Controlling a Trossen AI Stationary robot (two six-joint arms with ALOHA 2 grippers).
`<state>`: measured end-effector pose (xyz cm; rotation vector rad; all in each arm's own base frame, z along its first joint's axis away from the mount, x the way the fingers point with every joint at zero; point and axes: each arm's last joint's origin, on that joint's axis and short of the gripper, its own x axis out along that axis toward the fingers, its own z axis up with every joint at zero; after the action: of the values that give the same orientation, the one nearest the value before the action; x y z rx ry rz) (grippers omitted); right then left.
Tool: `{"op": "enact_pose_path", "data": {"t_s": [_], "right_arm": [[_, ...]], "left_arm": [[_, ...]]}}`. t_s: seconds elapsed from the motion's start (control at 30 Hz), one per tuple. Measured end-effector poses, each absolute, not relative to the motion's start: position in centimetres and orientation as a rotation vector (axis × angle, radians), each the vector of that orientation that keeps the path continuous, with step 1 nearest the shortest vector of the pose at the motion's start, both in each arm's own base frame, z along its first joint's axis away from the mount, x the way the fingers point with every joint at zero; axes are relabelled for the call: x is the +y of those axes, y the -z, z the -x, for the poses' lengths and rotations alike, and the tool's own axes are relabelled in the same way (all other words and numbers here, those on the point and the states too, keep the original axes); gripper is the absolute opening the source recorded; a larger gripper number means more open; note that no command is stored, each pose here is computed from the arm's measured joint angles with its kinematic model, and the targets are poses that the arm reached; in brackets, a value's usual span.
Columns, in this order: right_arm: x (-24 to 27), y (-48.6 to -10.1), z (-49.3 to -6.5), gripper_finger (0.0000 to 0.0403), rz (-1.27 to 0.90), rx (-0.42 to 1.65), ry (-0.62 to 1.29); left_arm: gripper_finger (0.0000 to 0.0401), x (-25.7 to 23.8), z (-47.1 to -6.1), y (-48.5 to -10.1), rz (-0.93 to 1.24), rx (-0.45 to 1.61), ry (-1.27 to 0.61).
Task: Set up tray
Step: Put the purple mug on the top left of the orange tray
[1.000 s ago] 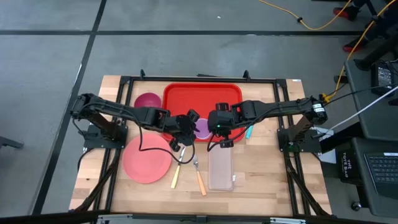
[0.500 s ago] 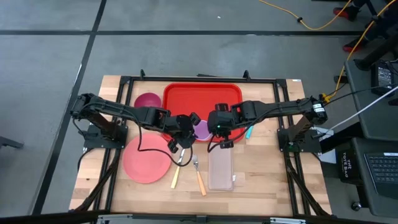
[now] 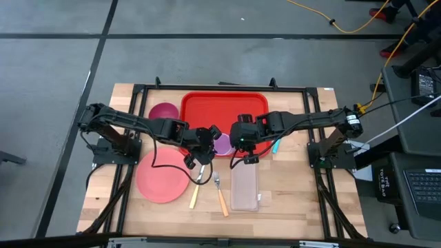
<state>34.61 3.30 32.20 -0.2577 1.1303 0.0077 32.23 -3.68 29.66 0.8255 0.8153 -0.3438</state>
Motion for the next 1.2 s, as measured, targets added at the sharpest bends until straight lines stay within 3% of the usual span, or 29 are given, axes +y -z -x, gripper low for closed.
{"op": "enact_pose_path", "data": {"t_s": [0.43,0.77,1.03,1.2], "right_arm": [[3.2,-32.6,-34.9,0.0087,0.391,1.100,-0.036],[2.9,-36.1,-34.3,0.0086,0.391,1.063,-0.027],[1.2,-33.6,-34.8,0.0010,0.286,1.045,-0.033],[0.8,-31.8,-35.5,0.0013,0.278,1.016,-0.022]], "left_arm": [[0.0002,-3.4,-31.6,-29.2,-0.823,0.892,0.368],[0.0002,-1.6,-29.6,-31.2,-0.799,0.896,0.320],[0.0002,0.4,-27.1,-32.6,-0.700,0.871,0.281],[0.0002,1.6,-25.4,-31.8,-0.658,0.894,0.245]]}}
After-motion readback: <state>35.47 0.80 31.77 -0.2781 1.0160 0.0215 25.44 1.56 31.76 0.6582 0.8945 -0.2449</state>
